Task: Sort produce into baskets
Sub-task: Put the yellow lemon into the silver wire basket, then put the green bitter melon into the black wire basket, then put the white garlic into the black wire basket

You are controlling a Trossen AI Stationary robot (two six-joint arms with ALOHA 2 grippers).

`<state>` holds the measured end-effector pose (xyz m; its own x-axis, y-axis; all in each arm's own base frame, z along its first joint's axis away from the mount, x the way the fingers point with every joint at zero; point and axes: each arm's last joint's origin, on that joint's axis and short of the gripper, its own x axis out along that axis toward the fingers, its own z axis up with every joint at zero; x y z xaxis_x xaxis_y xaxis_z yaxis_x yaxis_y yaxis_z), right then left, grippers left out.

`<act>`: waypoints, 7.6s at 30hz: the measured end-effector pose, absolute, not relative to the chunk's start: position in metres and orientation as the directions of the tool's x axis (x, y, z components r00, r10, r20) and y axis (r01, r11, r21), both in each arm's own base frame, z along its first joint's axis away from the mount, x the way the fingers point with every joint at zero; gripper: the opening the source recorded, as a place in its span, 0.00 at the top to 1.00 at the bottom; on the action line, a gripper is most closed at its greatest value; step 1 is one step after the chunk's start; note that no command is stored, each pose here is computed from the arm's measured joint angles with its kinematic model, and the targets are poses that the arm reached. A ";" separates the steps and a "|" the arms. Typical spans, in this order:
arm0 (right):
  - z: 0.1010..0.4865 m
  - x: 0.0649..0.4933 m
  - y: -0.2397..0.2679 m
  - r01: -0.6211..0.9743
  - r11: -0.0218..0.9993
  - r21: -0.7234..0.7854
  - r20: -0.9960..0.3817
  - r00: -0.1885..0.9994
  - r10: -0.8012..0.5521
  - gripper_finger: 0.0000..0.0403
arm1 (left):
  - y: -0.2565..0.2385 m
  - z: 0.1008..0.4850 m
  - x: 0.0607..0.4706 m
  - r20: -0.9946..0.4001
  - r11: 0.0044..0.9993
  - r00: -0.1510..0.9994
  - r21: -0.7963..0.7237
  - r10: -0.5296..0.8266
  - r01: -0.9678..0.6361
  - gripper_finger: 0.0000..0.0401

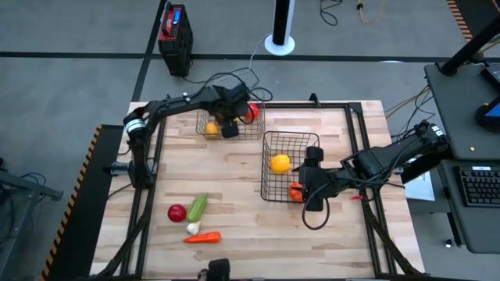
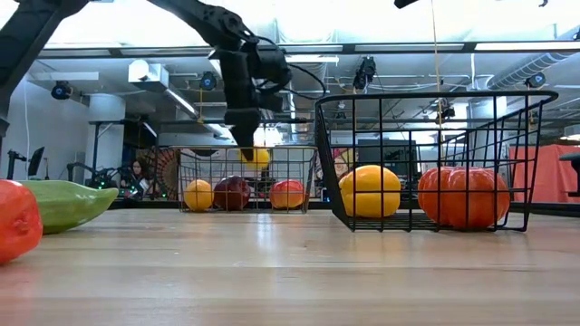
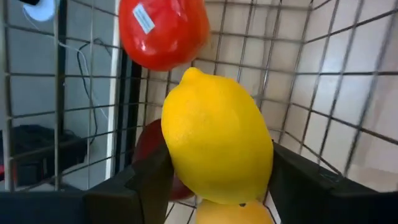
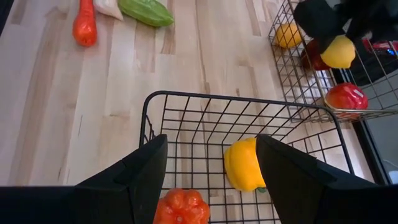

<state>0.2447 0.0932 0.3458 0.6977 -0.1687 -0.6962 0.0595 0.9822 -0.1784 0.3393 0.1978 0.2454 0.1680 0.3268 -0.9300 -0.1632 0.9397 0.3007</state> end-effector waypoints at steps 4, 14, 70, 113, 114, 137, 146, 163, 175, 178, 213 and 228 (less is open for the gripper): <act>0.346 0.245 0.093 0.064 0.983 -0.174 -0.696 0.697 -0.169 0.41 | 0.201 0.240 0.340 -0.909 0.902 0.097 0.381 0.405 -0.202 0.41; 0.346 0.245 0.093 0.083 0.982 -0.169 -0.693 0.699 -0.178 0.41 | 0.203 0.242 0.341 -0.890 0.880 0.095 0.416 0.446 -0.231 0.29; 0.314 0.297 0.119 0.195 0.980 -0.028 -0.653 0.739 -0.165 0.41 | -0.123 0.226 0.217 -0.942 0.758 0.195 0.085 0.272 -0.647 0.28; 0.312 0.298 0.119 0.207 0.977 -0.054 -0.646 0.739 -0.192 0.41 | -0.131 0.149 0.247 -0.954 0.679 -0.023 0.229 0.298 -0.698 0.31; 0.312 0.298 0.119 0.207 0.977 -0.054 -0.646 0.739 -0.192 0.41 | -0.132 0.148 0.247 -0.954 0.681 -0.023 0.229 0.298 -0.696 0.32; 0.317 0.292 0.120 0.178 0.981 -0.081 -0.655 0.732 -0.187 0.41 | -0.133 0.237 0.276 -0.753 0.771 0.394 0.228 0.527 -0.595 0.52; 0.338 0.262 0.131 0.213 0.973 -0.092 -0.586 0.778 -0.226 0.41 | -0.142 0.320 0.306 -0.269 0.681 0.627 0.348 0.731 -0.645 0.52; 0.360 0.220 0.133 0.226 0.962 -0.155 -0.483 0.832 -0.273 0.41 | -0.091 0.310 0.375 -0.046 0.967 0.993 0.235 0.110 -0.097 0.52; 0.352 0.222 0.135 0.229 0.961 -0.153 -0.488 0.828 -0.275 0.41 | -0.054 0.240 0.379 0.118 0.979 0.989 0.175 0.089 -0.109 0.50; 0.351 0.222 0.135 0.230 0.961 -0.155 -0.488 0.828 -0.276 0.41 | -0.054 0.232 0.382 0.081 0.982 0.992 0.156 0.093 -0.105 0.50; 0.346 0.223 0.135 0.275 0.953 -0.130 -0.475 0.826 -0.303 0.41 | -0.053 0.228 0.389 -0.148 0.985 0.974 0.020 0.172 -0.171 0.35; 0.337 0.223 0.134 0.327 0.942 -0.078 -0.478 0.817 -0.323 0.41 | -0.118 0.290 0.265 -0.570 0.998 0.820 -0.065 -0.048 0.013 0.35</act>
